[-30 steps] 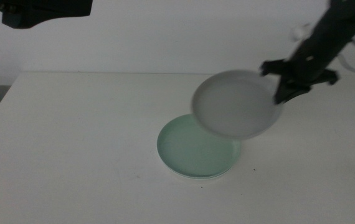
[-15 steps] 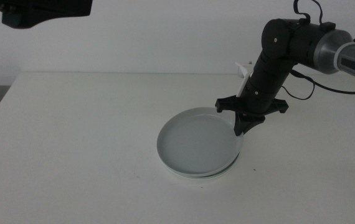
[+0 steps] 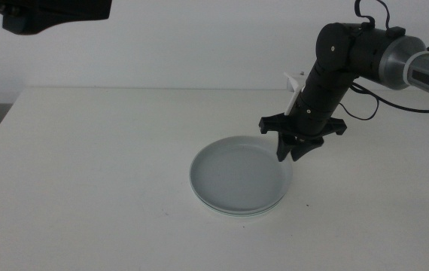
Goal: Stack the three bowls on top of each other.
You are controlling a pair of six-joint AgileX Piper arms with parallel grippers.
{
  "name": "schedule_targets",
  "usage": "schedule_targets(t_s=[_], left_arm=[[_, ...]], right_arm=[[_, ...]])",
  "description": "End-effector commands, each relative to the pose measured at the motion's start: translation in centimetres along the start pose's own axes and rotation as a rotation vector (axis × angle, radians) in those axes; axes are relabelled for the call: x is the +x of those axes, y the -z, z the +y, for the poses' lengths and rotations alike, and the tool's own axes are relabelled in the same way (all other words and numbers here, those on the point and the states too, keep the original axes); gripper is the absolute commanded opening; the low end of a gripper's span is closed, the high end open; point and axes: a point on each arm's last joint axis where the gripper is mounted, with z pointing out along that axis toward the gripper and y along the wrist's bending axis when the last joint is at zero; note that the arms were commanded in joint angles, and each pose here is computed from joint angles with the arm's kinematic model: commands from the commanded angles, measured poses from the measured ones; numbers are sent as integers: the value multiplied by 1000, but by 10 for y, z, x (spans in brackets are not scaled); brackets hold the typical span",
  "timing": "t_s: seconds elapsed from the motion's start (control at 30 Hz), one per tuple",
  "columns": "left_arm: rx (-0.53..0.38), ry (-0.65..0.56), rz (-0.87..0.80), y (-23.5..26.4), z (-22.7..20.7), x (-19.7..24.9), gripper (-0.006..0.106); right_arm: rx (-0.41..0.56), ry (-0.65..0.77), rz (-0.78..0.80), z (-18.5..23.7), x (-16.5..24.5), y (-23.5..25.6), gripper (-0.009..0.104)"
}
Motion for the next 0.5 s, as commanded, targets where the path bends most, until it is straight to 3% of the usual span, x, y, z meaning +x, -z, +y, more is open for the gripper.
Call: schedule_targets(t_s=[0.0, 0.13, 0.23, 0.47], left_arm=[[-3, 2, -19, 2, 0, -1, 94], [-3, 2, -19, 2, 0, -1, 94], [-3, 2, -19, 2, 0, -1, 94], [-3, 2, -19, 2, 0, -1, 94]], right_arm=[[0, 5, -15, 1, 0, 3, 35], [9, 61, -18, 0, -1, 5, 73], [13, 112, -1, -2, 2, 18, 93], [72, 149, -155, -14, 12, 92, 93]])
